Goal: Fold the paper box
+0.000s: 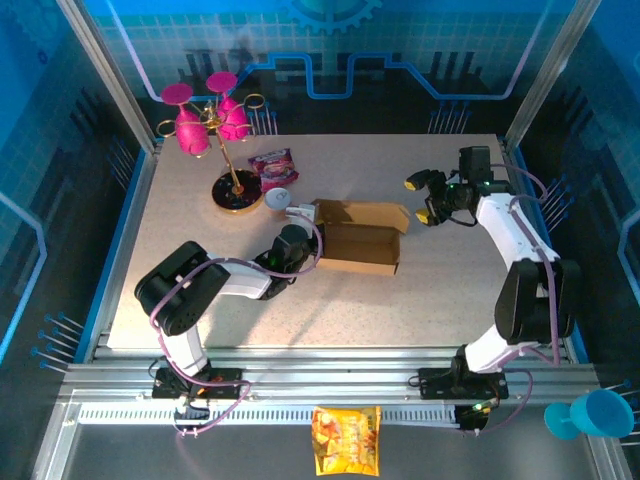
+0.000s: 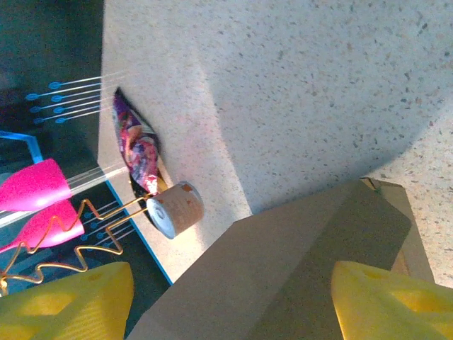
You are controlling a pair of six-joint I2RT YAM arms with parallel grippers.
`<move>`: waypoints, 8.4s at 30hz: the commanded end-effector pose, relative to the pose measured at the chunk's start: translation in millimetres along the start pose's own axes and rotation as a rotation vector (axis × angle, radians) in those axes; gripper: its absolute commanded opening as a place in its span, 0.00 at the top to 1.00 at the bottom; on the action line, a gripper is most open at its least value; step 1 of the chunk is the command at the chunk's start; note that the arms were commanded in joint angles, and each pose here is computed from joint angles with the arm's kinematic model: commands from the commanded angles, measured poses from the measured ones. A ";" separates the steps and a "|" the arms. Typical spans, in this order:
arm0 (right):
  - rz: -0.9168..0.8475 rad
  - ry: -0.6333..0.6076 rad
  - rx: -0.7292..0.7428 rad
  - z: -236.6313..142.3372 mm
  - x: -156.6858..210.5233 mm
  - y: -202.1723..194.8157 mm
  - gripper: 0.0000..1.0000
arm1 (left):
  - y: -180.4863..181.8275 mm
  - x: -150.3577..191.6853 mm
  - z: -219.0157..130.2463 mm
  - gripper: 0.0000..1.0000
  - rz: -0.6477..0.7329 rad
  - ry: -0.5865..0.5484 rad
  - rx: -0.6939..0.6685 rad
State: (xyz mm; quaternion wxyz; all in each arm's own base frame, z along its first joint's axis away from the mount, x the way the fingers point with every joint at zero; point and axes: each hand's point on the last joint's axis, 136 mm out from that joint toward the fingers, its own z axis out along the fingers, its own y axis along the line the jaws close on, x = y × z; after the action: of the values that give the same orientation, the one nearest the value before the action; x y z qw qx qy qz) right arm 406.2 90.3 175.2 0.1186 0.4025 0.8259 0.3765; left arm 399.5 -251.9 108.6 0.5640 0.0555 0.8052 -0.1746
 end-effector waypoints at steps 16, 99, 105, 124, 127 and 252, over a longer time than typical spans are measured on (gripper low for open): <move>0.099 0.163 0.012 25.6 63.0 -16.2 0.33 | -7.2 -0.8 -1.9 0.94 -0.009 0.028 0.006; 0.329 0.230 0.078 38.5 140.4 -73.6 0.50 | -9.7 17.6 -24.0 1.00 -0.280 0.080 -0.013; 0.232 0.197 0.147 39.9 135.2 -82.5 0.60 | -12.7 17.5 -30.7 0.85 -0.326 0.100 0.015; 0.052 0.120 0.249 48.0 119.9 -82.1 0.73 | -34.1 7.9 -91.0 0.46 -0.709 0.339 0.261; 0.042 0.123 0.252 50.1 119.9 -81.4 0.74 | -33.1 8.8 -103.8 0.39 -0.739 0.393 0.272; -0.374 0.278 0.227 106.9 39.2 -37.3 0.90 | 18.1 36.1 -44.0 0.58 -0.972 0.835 -0.088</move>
State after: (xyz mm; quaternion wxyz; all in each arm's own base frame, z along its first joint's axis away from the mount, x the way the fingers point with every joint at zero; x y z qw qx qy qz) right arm 419.3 172.4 94.9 0.0367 0.2143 0.9134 0.3441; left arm 362.0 -220.7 85.5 0.0657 -0.2662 0.9025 -0.3321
